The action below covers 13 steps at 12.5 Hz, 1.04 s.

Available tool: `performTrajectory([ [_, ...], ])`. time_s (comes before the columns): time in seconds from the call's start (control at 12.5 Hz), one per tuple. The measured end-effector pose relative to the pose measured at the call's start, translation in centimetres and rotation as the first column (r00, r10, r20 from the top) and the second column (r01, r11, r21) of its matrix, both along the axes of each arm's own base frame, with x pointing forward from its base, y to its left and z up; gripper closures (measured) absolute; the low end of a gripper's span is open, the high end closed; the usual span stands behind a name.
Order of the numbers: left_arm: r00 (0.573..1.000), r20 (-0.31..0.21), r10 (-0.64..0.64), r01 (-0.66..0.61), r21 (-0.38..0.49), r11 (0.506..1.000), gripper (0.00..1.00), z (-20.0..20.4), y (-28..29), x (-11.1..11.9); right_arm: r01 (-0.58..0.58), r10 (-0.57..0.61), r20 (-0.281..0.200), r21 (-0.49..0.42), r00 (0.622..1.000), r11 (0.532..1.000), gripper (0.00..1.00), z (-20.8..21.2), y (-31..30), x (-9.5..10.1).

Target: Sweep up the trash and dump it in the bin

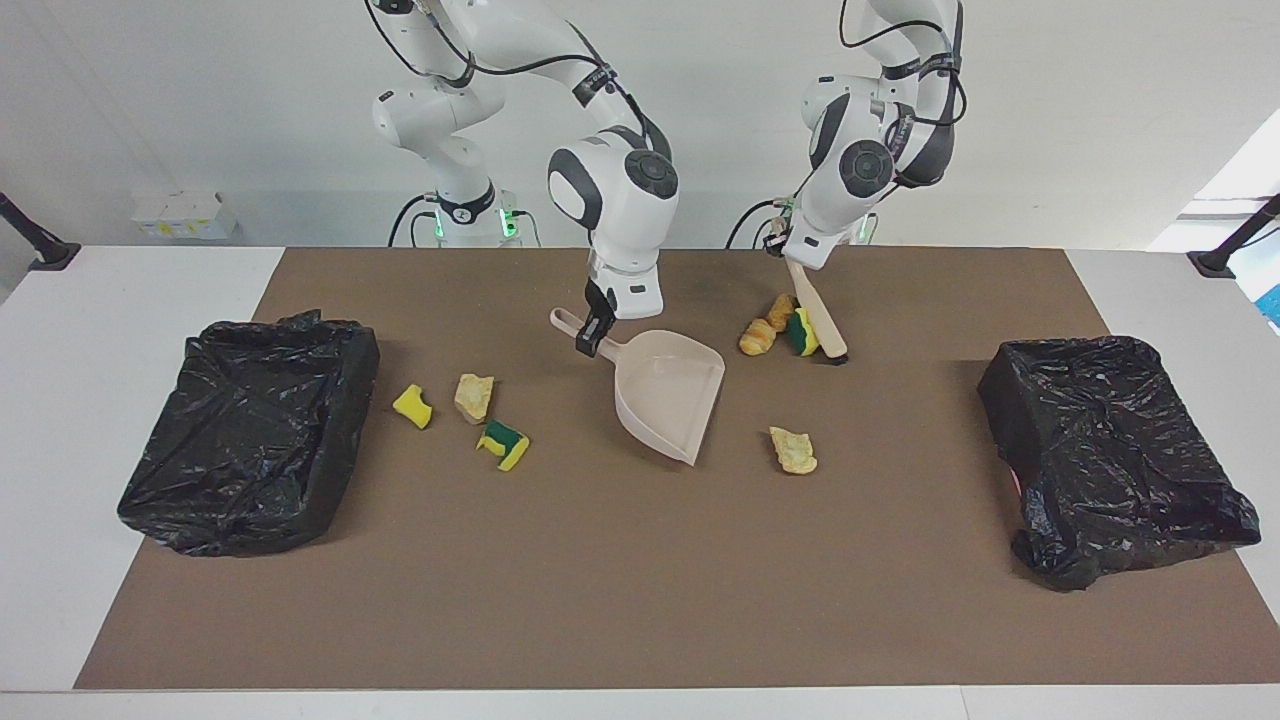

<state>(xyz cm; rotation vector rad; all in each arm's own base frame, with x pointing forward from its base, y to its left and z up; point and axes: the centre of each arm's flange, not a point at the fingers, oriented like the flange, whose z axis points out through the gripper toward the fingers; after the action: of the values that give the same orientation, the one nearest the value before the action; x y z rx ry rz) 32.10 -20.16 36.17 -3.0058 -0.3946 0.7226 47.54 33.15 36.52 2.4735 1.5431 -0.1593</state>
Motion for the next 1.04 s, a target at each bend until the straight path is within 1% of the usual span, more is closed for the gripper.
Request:
performTrajectory([
  [0.16,1.0,0.021,0.002,-0.001,-0.043,0.999,0.74,-0.1,-1.9,0.7,-0.021,0.021,-0.012,0.006,1.0,1.0,0.68,-1.2,0.2,0.0],
  [0.32,0.999,0.036,0.002,0.001,-0.07,0.998,0.74,0.7,-3.5,2.8,-0.053,0.056,-0.062,0.046,0.997,0.998,0.68,-2.1,0.7,-0.9],
  [0.4,0.999,0.037,0.001,0.002,-0.077,0.997,0.74,0.9,-4.0,3.6,-0.086,0.09,-0.077,0.055,0.993,0.995,0.68,-2.3,1.4,-1.5],
  [0.56,1.0,0.021,-0.003,0.005,-0.078,0.997,0.74,0.9,-4.5,4.3,-0.141,0.147,-0.095,0.063,0.985,0.988,0.68,-2.5,2.4,-2.6],
  [0.8,1.0,-0.009,-0.018,0.018,-0.056,0.998,0.74,2.7,-4.2,5.0,-0.21,0.216,-0.117,0.064,0.969,0.976,0.68,-2.8,2.0,-3.0],
  [0.96,0.999,-0.037,-0.009,0.008,-0.031,1.0,0.74,5.2,-2.8,5.7,-0.287,0.294,-0.155,0.065,0.943,0.956,0.68,-3.6,1.2,-3.6],
  [1.04,0.998,-0.056,0.02,-0.02,-0.007,1.0,0.74,6.4,-1.9,5.6,-0.33,0.337,-0.18,0.071,0.924,0.941,0.68,-4.1,0.6,-4.3],
])
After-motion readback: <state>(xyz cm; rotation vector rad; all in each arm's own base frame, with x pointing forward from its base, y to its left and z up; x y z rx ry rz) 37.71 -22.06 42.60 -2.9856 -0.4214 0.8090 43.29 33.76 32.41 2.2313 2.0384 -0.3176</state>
